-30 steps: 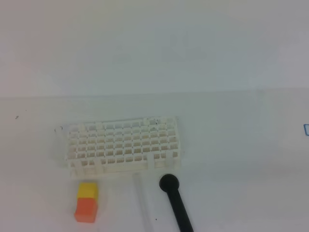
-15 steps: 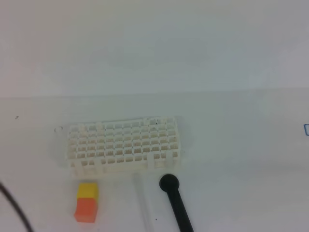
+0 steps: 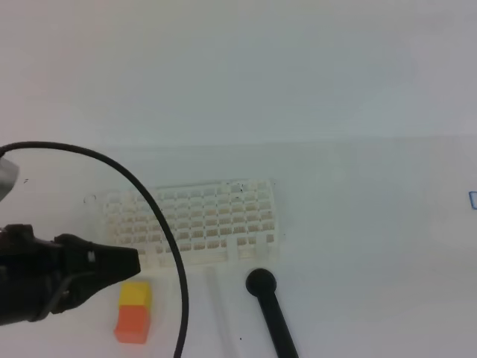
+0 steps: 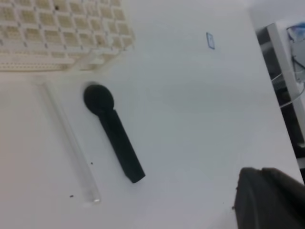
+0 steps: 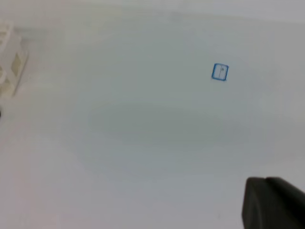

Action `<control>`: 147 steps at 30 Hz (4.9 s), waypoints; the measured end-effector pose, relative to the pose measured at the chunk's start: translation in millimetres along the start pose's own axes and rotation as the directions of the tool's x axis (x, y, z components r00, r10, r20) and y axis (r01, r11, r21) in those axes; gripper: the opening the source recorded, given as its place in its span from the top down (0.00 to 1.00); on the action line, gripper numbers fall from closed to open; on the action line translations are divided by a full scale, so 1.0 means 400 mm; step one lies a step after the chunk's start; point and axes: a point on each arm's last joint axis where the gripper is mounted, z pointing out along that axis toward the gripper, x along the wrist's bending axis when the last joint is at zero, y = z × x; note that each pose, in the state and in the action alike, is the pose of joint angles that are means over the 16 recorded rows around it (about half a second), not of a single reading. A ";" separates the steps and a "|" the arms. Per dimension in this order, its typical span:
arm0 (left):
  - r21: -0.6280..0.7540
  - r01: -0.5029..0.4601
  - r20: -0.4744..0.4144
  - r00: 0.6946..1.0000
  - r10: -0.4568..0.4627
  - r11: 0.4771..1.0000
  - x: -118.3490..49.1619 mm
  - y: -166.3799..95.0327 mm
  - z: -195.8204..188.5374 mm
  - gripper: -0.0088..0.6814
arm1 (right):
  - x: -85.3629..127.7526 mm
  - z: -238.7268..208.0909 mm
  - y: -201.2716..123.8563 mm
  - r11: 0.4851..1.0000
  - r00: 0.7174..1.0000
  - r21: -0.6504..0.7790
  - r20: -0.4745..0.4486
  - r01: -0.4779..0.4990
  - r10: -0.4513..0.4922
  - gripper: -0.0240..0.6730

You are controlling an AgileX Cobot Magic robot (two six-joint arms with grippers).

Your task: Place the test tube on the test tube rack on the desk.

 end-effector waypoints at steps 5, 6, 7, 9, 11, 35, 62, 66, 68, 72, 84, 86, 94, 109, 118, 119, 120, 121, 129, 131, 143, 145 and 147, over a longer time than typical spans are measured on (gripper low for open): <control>0.053 -0.013 0.023 1.000 0.012 0.999 0.010 0.009 0.048 0.99 | 0.000 0.000 -0.007 0.999 1.000 0.033 -0.001 0.000 0.000 0.97; 0.064 -0.018 0.020 1.000 0.017 0.998 0.010 0.008 0.056 0.99 | 0.000 0.000 -0.008 0.999 1.000 0.038 -0.001 0.000 0.000 0.97; 0.074 -0.025 0.014 1.000 0.024 0.997 0.009 0.006 0.064 0.99 | 0.000 0.000 -0.010 0.999 1.000 0.043 -0.001 0.000 0.000 0.97; 0.094 -0.043 -0.001 0.999 0.043 0.995 0.003 0.001 0.079 0.99 | 0.000 0.000 -0.011 0.999 1.000 0.051 -0.002 0.000 0.000 0.97; 0.114 -0.062 -0.021 0.998 0.065 0.992 -0.006 -0.007 0.094 0.99 | 0.000 0.000 -0.012 0.999 1.000 0.055 -0.002 0.000 0.000 0.97; 0.333 -0.076 -0.271 0.947 0.173 0.940 -0.080 -0.181 0.414 0.77 | 0.011 0.000 -0.015 0.997 0.998 0.073 -0.045 -0.032 0.035 0.97; 0.460 -0.047 -0.368 0.899 0.238 0.887 -0.069 -0.194 0.563 0.33 | 0.015 -0.001 -0.019 0.995 0.997 0.093 -0.063 -0.043 0.049 0.97; 0.478 -0.042 -0.383 0.889 0.251 0.877 -0.064 -0.197 0.560 0.39 | 0.015 -0.001 -0.019 0.995 0.997 0.093 -0.063 -0.043 0.049 0.97; 0.487 -0.038 -0.391 0.884 0.257 0.873 -0.062 -0.199 0.558 0.42 | 0.015 -0.001 -0.019 0.995 0.997 0.093 -0.063 -0.043 0.049 0.97; 0.504 -0.030 -0.407 0.873 0.268 0.863 -0.057 -0.201 0.554 0.49 | 0.015 -0.001 -0.019 0.995 0.997 0.093 -0.063 -0.043 0.049 0.97; 0.520 -0.021 -0.433 0.855 0.284 0.854 -0.046 -0.198 0.549 0.67 | 0.015 -0.001 -0.019 0.995 0.997 0.093 -0.063 -0.043 0.049 0.97; 0.517 -0.017 -0.439 0.853 0.283 0.856 -0.041 -0.195 0.548 0.69 | 0.015 -0.001 -0.019 0.995 0.997 0.093 -0.063 -0.043 0.049 0.97; 0.509 -0.008 -0.456 0.845 0.278 0.861 -0.023 -0.179 0.547 0.72 | 0.015 -0.001 -0.019 0.995 0.997 0.093 -0.063 -0.043 0.049 0.97; 0.516 -0.022 -0.451 0.843 0.294 0.856 -0.014 -0.171 0.546 0.79 | 0.015 -0.001 -0.019 0.995 0.997 0.093 -0.063 -0.043 0.049 0.97; 0.510 -0.021 -0.463 0.836 0.295 0.860 -0.035 -0.144 0.514 0.83 | 0.016 -0.001 -0.019 0.995 0.996 0.091 -0.067 -0.046 0.052 0.97; 0.504 -0.024 -0.462 0.837 0.293 0.863 -0.042 -0.136 0.506 0.83 | 0.017 -0.001 -0.018 0.995 0.996 0.089 -0.069 -0.048 0.054 0.97; 0.498 -0.027 -0.462 0.838 0.291 0.867 -0.049 -0.127 0.496 0.83 | 0.018 -0.001 -0.018 0.995 0.996 0.086 -0.074 -0.050 0.057 0.97; 0.490 -0.031 -0.460 0.840 0.288 0.871 -0.057 -0.118 0.485 0.83 | 0.019 -0.001 -0.017 0.995 0.995 0.083 -0.079 -0.052 0.059 0.97; 0.362 -0.107 -0.402 0.879 0.258 0.926 -0.142 -0.019 0.328 0.83 | 0.042 -0.004 0.002 0.995 0.978 0.014 -0.184 -0.094 0.095 0.97; 0.306 -0.136 -0.373 0.893 0.250 0.942 -0.162 0.004 0.272 0.83 | 0.050 -0.006 0.011 0.993 0.968 -0.018 -0.226 -0.115 0.108 0.97; -0.152 -0.306 -0.220 0.937 0.270 0.940 -0.191 0.056 -0.070 0.83 | 0.107 -0.027 0.092 0.944 0.852 -0.255 -0.521 -0.209 0.047 0.97; -0.235 -0.330 -0.194 0.938 0.289 0.914 -0.181 0.047 -0.108 0.83 | 0.114 -0.029 0.107 0.935 0.833 -0.289 -0.553 -0.207 0.014 0.97; -0.313 -0.352 -0.164 0.935 0.315 0.882 -0.170 0.033 -0.135 0.83 | 0.121 -0.030 0.123 0.927 0.815 -0.319 -0.579 -0.196 -0.026 0.97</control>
